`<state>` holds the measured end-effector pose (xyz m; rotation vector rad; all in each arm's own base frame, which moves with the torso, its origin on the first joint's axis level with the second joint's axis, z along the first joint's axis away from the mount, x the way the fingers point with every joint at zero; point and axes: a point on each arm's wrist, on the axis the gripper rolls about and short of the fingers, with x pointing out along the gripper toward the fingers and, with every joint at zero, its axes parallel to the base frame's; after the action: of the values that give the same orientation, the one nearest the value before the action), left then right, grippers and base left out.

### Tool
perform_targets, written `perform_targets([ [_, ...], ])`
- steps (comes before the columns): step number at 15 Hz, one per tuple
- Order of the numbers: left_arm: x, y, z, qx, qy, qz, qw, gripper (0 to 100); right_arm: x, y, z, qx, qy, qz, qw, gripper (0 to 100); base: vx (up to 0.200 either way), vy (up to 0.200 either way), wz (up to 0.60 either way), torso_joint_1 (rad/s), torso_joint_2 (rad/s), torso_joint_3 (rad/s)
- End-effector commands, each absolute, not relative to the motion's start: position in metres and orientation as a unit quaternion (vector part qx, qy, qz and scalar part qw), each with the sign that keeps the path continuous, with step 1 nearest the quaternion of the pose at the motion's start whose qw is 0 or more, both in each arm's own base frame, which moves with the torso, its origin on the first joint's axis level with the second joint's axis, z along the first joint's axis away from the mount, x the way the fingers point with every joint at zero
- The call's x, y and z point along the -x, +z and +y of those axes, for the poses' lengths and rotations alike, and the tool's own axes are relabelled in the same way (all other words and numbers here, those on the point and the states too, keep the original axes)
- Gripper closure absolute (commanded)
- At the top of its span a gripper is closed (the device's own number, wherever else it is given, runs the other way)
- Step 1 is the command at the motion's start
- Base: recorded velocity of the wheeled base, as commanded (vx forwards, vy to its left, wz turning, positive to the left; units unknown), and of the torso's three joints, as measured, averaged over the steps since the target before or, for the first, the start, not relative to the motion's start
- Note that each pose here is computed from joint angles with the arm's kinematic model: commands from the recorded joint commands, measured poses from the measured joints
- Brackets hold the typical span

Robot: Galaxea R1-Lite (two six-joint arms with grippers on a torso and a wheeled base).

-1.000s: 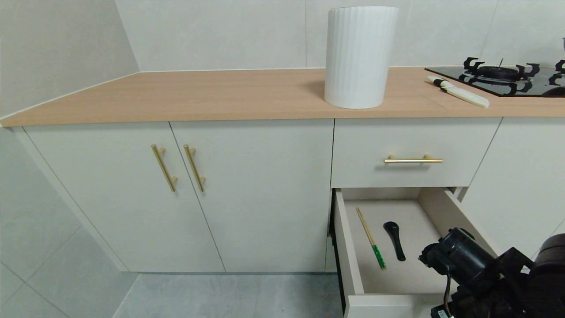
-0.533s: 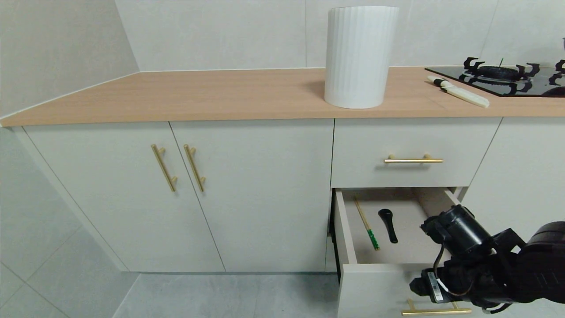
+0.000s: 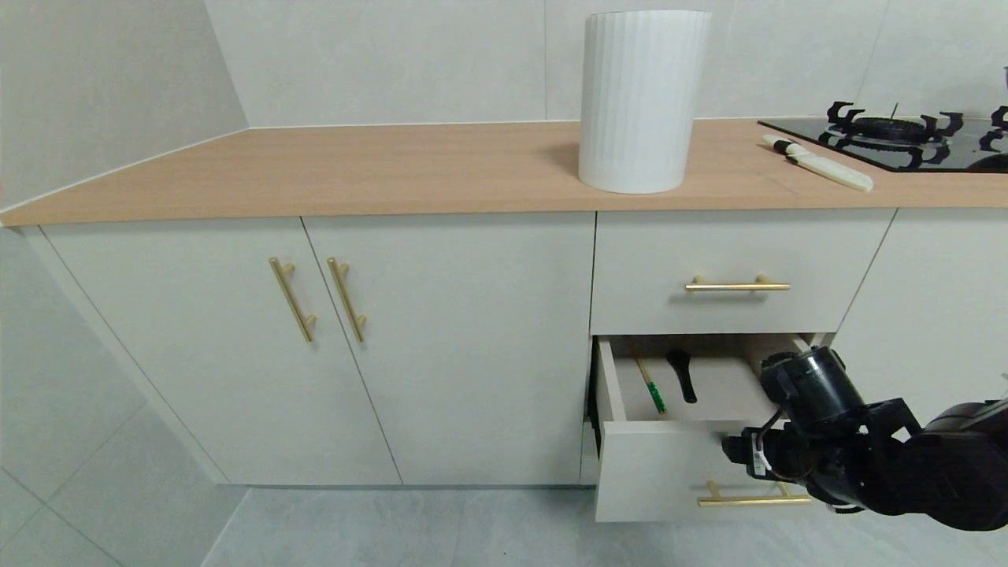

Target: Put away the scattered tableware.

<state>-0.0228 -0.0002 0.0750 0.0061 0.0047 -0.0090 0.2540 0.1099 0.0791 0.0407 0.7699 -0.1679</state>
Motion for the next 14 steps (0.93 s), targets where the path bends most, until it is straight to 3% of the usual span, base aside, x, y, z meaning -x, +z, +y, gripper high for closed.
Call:
perform_targets([
  [1, 0.023, 0.075, 0.000, -0.003, -0.005, 0.002, 1.000, 0, -0.251, 0.070, 0.107, -0.019, -0.081, 0.375, 0.923, 0, 0.000, 0.000, 0.00, 0.000, 0.00, 0.000],
  [9, 0.023, 0.075, 0.000, -0.003, -0.005, 0.002, 1.000, 0, -0.286, 0.048, 0.106, -0.010, -0.053, 0.297, 0.953, 0, 0.000, 0.000, 0.00, 0.000, 0.00, 0.000],
  [14, 0.023, 0.075, 0.000, -0.003, -0.005, 0.002, 1.000, 0, -0.309, 0.035, 0.106, 0.022, 0.016, 0.244, 0.969, 0, 0.000, 0.000, 0.00, 0.000, 0.00, 0.000],
])
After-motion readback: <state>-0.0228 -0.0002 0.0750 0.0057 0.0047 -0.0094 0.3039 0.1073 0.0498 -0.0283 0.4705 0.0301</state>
